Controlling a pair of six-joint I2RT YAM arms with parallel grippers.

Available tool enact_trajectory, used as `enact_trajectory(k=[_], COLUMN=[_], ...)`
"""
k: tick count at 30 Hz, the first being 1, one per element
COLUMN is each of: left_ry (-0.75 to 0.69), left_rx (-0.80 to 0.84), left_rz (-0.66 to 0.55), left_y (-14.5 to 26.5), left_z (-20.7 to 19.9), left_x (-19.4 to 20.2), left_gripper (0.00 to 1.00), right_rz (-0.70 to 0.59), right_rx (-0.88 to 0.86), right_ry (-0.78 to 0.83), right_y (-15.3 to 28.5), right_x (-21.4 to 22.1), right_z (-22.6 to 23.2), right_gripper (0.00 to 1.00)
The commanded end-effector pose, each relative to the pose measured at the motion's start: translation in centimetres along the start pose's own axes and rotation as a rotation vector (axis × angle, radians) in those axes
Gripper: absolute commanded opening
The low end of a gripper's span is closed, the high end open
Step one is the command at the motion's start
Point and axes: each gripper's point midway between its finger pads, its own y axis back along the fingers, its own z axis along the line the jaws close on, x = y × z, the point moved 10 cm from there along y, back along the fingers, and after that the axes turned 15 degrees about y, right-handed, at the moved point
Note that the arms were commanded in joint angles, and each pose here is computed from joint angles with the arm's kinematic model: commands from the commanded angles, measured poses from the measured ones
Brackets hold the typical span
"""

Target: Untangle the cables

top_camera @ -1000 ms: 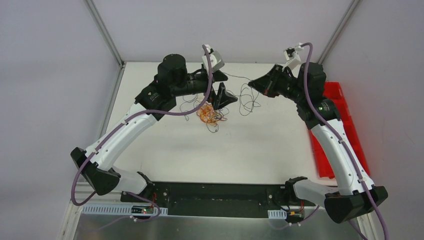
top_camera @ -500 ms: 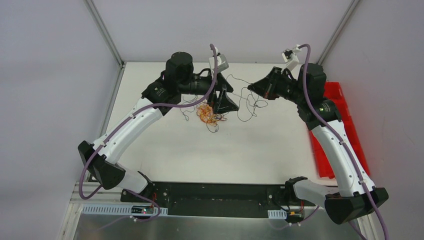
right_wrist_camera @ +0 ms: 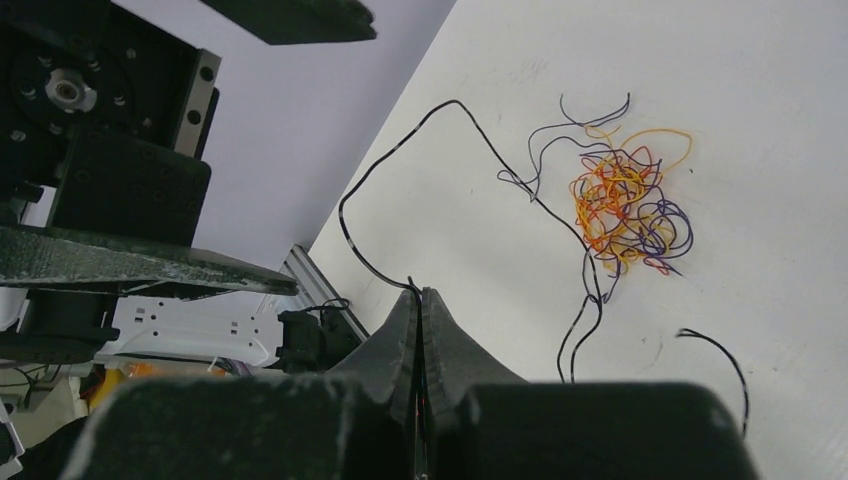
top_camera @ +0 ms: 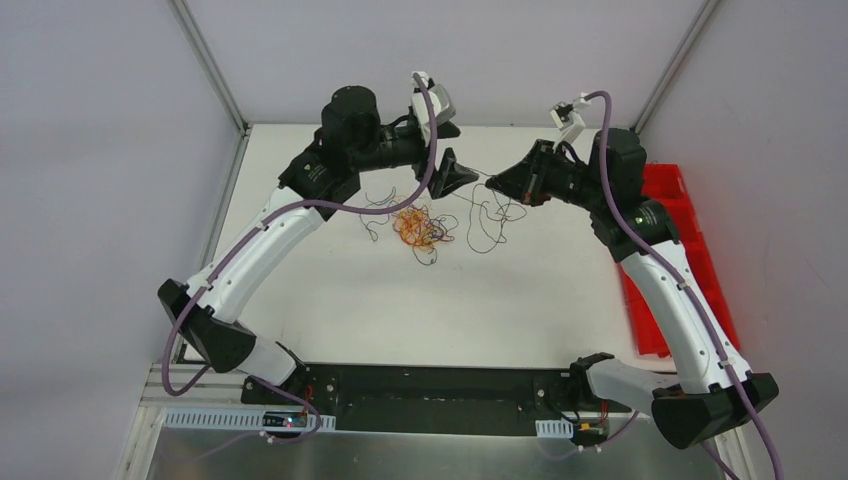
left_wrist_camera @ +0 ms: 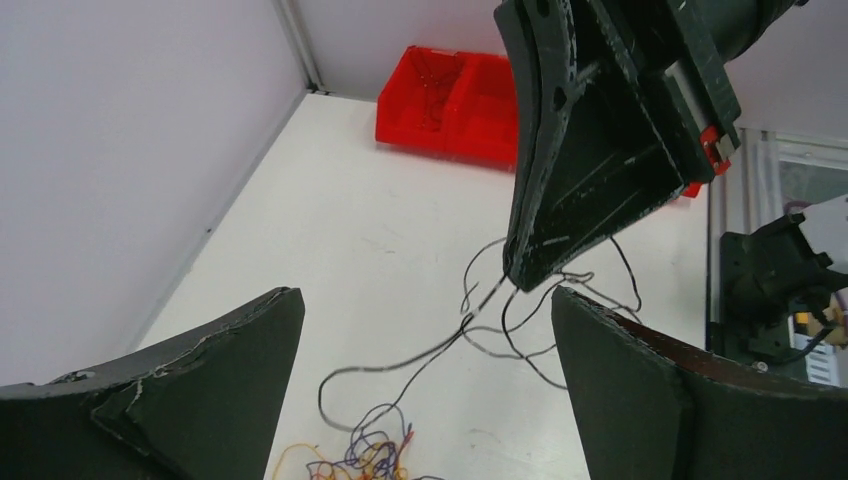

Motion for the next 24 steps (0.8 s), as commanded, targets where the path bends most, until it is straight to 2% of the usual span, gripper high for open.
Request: enact_trajectory(k=[1, 3, 7, 12, 17, 24], left_ry=[0.128, 0.261, 0.401, 0.446, 0.631, 0.694], left_rx=[0.134, 0.197, 0.358, 0.271, 0.092, 0.145], left_rz=[0.030, 0.064, 0.111, 0.092, 0.075, 0.000], left_y=[-1.9, -2.3, -2.8, -3.2, -4.1, -4.4], left_z=[-0.3, -0.8, -2.2, -3.1, -3.8, -4.6], left_x=[0.0, 0.5, 1.6, 3.1, 4.5, 4.9], left_gripper=[0.99, 0.99, 0.99, 0.99, 0.96, 0.99], right_rz=[-0.045, -0.053, -0.063, -0.111, -0.182, -0.184], right_rx=[-0.061, -0.066, -0.066, -0.045, 0.103, 0.115], right_ry=[0.069, 0.078, 0.087, 0.043, 0.004, -0.032], right_y=[0.2, 0.3, 0.2, -0.2, -1.3, -1.8], right_x=[-1.1, -1.2, -1.4, -1.8, -1.6, -1.2], right_z=[1.0, 1.2, 1.2, 1.2, 0.9, 1.1], right_gripper=[0.00, 0.00, 0.00, 0.00, 0.00, 0.00])
